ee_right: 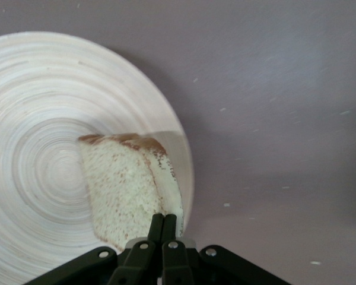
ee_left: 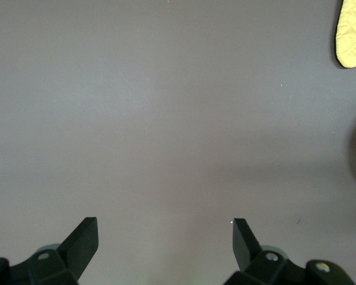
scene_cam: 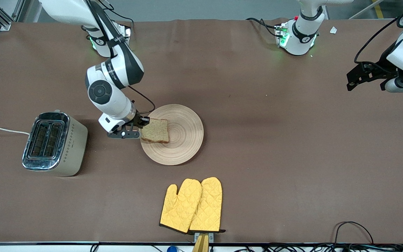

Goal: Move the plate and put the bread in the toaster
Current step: 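Carry the bread with the right gripper above the toaster slot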

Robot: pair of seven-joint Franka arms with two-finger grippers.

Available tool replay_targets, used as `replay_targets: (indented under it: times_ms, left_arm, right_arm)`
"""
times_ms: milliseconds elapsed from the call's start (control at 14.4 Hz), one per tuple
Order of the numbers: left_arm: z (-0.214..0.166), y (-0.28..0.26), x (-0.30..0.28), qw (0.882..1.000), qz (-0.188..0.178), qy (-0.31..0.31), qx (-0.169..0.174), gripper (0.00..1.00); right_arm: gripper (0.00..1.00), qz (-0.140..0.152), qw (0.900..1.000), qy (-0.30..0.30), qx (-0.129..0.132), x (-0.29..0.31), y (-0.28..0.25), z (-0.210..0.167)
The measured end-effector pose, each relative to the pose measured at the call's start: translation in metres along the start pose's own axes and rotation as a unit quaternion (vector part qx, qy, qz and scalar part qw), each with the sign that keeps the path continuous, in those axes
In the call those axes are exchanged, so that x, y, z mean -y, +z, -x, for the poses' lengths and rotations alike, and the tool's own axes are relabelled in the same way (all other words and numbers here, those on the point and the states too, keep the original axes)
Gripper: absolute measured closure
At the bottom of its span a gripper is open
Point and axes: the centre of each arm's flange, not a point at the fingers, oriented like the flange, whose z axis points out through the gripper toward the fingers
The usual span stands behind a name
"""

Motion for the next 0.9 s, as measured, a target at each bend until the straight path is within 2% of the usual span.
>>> replay_targets:
  times_ms: [208, 277, 484, 761, 900]
  left_arm:
    - [0.0, 0.0, 0.0, 1.0, 0.0, 0.0, 0.0, 0.0]
    - [0.0, 0.0, 0.0, 1.0, 0.0, 0.0, 0.0, 0.0]
    - [0.0, 0.0, 0.0, 1.0, 0.0, 0.0, 0.0, 0.0]
    - [0.0, 0.0, 0.0, 1.0, 0.0, 0.0, 0.0, 0.0]
    - [0.0, 0.0, 0.0, 1.0, 0.0, 0.0, 0.0, 0.0]
  right_arm:
    - [0.98, 0.038, 0.999, 0.003, 0.025, -0.004, -0.072, -0.013]
    - [0.98, 0.057, 0.998, 0.001, 0.025, -0.008, -0.098, -0.016]
    - [0.98, 0.114, 0.993, -0.004, 0.007, -0.027, -0.149, -0.014]
    - [0.98, 0.164, 0.986, -0.021, -0.004, -0.091, -0.18, -0.021]
    - [0.98, 0.175, 0.984, -0.032, 0.002, -0.148, -0.195, -0.028]
